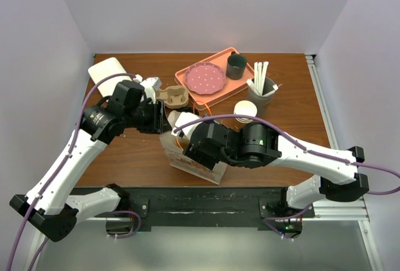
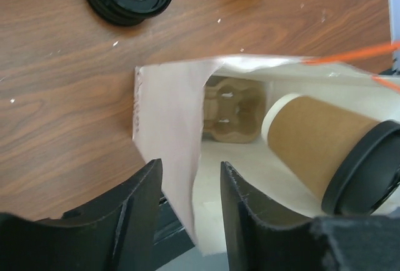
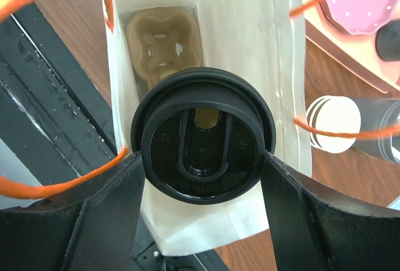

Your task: Pack the takeout coffee

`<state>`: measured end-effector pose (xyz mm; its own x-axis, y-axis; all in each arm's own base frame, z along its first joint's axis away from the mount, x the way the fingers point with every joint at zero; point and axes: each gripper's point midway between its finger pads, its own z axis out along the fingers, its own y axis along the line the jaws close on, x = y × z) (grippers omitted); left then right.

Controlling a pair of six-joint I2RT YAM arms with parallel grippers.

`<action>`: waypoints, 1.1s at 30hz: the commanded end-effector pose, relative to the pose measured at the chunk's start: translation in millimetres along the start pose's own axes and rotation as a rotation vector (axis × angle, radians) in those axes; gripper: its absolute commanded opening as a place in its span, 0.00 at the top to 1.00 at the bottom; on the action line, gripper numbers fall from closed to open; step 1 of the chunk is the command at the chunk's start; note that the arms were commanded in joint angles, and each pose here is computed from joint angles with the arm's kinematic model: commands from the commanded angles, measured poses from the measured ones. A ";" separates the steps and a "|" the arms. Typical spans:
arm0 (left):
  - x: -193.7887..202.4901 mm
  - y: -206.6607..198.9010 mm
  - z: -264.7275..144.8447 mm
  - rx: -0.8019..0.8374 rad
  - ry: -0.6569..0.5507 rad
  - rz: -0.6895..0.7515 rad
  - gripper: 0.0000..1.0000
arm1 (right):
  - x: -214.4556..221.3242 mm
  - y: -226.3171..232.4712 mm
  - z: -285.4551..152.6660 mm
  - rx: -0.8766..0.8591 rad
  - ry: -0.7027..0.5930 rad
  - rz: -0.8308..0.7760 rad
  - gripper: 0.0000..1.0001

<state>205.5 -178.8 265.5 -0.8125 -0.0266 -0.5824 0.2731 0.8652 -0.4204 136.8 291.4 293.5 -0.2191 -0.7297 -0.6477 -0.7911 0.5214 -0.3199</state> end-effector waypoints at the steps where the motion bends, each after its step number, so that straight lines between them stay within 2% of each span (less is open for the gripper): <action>1: 5.4 7.2 -4.5 -0.019 0.022 0.063 0.51 | -14.6 4.2 2.9 -0.010 -0.060 0.014 0.77; 3: -4.9 0.8 3.3 -0.003 0.007 0.077 0.51 | -21.2 -0.4 5.0 0.018 -0.084 0.007 0.77; 5: -15.8 -2.9 14.9 -0.004 0.007 0.077 0.56 | -25.8 -6.8 6.7 0.045 -0.100 0.002 0.77; 8: -35.6 -10.3 22.4 0.001 -0.027 0.084 0.76 | -31.0 -25.5 14.6 0.084 -0.108 -0.009 0.78; 9: -42.7 -14.3 22.4 0.009 -0.046 0.083 0.88 | -33.2 -30.1 17.6 0.083 -0.113 -0.024 0.78; 12: -59.7 -22.4 27.5 0.036 -0.106 0.065 1.00 | -35.3 -59.5 28.3 0.110 -0.131 -0.025 0.79; 16: -81.4 -32.5 20.5 0.055 -0.188 0.013 1.00 | -41.3 -108.7 32.9 0.179 -0.134 -0.028 0.80; 21: -87.4 -36.3 4.9 0.136 -0.369 -0.086 1.00 | -48.9 -121.0 42.0 0.160 -0.145 -0.074 0.80; 28: -43.5 -23.1 13.7 0.175 -0.330 -0.092 1.00 | -31.6 -80.9 51.9 -0.032 -0.148 -0.052 0.81; 32: -24.2 -10.1 16.3 0.139 -0.296 -0.084 0.85 | -21.3 -58.2 49.8 -0.101 -0.151 -0.031 0.81; 33: -22.7 -9.2 15.8 0.136 -0.293 -0.080 0.76 | -21.4 -51.9 48.8 -0.106 -0.153 -0.039 0.81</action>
<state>233.6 -192.7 264.0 -0.6786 -0.2438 -0.6929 0.2642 0.7992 -0.5399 233.3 289.9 282.7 -0.1359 -0.7135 -0.6873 -0.8181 0.4722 -0.3284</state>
